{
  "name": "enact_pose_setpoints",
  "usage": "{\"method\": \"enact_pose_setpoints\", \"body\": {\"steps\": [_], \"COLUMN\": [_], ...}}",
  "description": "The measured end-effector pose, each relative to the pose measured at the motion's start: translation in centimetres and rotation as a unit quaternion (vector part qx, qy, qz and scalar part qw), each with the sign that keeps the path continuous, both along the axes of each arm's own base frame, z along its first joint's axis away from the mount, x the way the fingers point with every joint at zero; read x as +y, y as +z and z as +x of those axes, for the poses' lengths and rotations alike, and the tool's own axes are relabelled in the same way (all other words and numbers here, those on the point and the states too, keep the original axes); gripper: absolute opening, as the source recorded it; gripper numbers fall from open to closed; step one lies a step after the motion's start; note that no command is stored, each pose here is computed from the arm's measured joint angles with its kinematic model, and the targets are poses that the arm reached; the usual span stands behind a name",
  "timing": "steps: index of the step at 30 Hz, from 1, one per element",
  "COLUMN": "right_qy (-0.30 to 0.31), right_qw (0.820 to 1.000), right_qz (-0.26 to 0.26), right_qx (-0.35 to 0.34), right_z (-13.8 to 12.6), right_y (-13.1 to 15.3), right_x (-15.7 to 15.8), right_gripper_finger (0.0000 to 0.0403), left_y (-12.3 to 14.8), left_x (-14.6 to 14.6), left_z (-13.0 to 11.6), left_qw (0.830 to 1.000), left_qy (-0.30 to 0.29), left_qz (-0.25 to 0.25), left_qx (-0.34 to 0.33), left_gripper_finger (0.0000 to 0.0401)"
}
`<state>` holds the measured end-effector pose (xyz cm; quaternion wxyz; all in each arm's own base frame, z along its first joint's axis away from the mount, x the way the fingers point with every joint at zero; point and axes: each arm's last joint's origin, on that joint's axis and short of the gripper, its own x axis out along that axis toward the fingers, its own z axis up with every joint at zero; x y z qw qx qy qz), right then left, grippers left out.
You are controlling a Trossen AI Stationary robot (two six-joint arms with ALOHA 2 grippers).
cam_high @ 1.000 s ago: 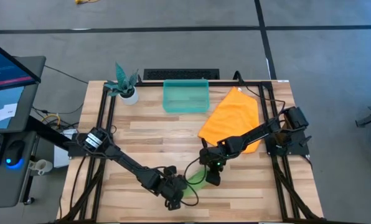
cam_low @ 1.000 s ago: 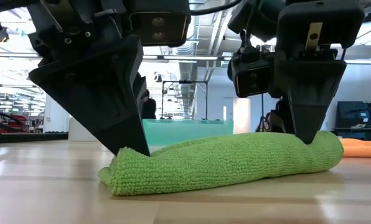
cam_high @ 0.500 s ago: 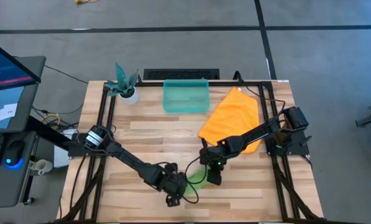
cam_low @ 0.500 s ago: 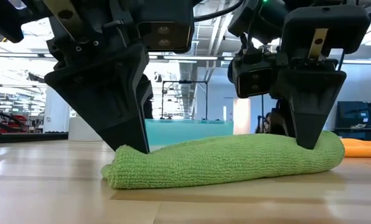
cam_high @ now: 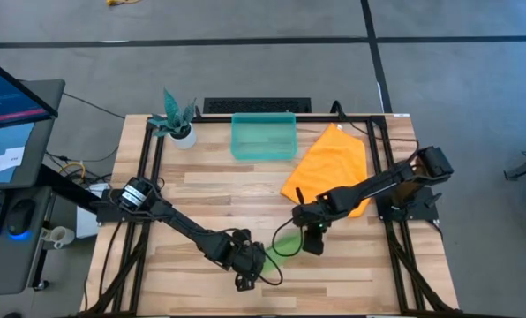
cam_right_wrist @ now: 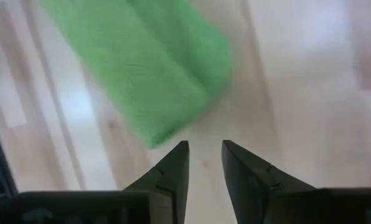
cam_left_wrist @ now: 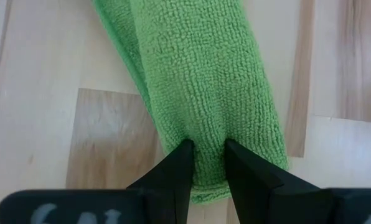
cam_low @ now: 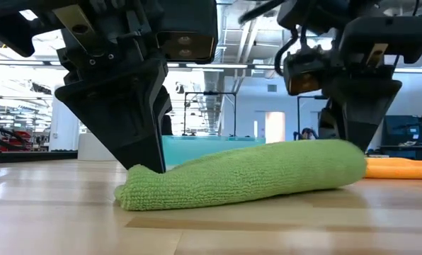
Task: Roll microfiber towels into tight, uniform cylinder then place into a basket
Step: Roll the green towel
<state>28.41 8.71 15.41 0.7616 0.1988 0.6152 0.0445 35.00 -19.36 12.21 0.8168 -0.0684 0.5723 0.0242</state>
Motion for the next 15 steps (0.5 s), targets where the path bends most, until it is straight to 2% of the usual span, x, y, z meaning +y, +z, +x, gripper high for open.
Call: {"method": "enact_pose_setpoints", "body": {"steps": [4, 9, 12, 15], "right_qy": [0.009, 0.048, 0.077, 0.109], "right_qw": [1.0, 0.996, 0.987, 0.971], "right_qz": [-0.021, -0.034, -0.062, -0.097], "right_qx": [-0.012, -0.071, -0.127, -0.191], "right_z": [-0.6, -1.4, -1.9, -1.9], "right_y": [1.1, 3.1, 3.9, 3.9], "right_x": [0.0, 1.5, 3.7, 5.9], "right_gripper_finger": [0.0118, 0.0118, 0.0118, 0.0118], "left_y": [0.0, 0.0, 0.0, 0.0], "left_x": [0.0, 0.0, 0.0, 0.1], "left_z": [0.0, 0.0, 0.0, 0.0], "left_qw": [1.0, 1.0, 1.0, 1.0], "left_qy": [0.0, 0.0, 0.0, 0.0], "left_qz": [0.0, 0.0, 0.0, 0.0], "left_qx": [0.0, 0.0, 0.0, 0.0], "left_gripper_finger": [0.0088, 0.0088, 0.0088, 0.0088]}}
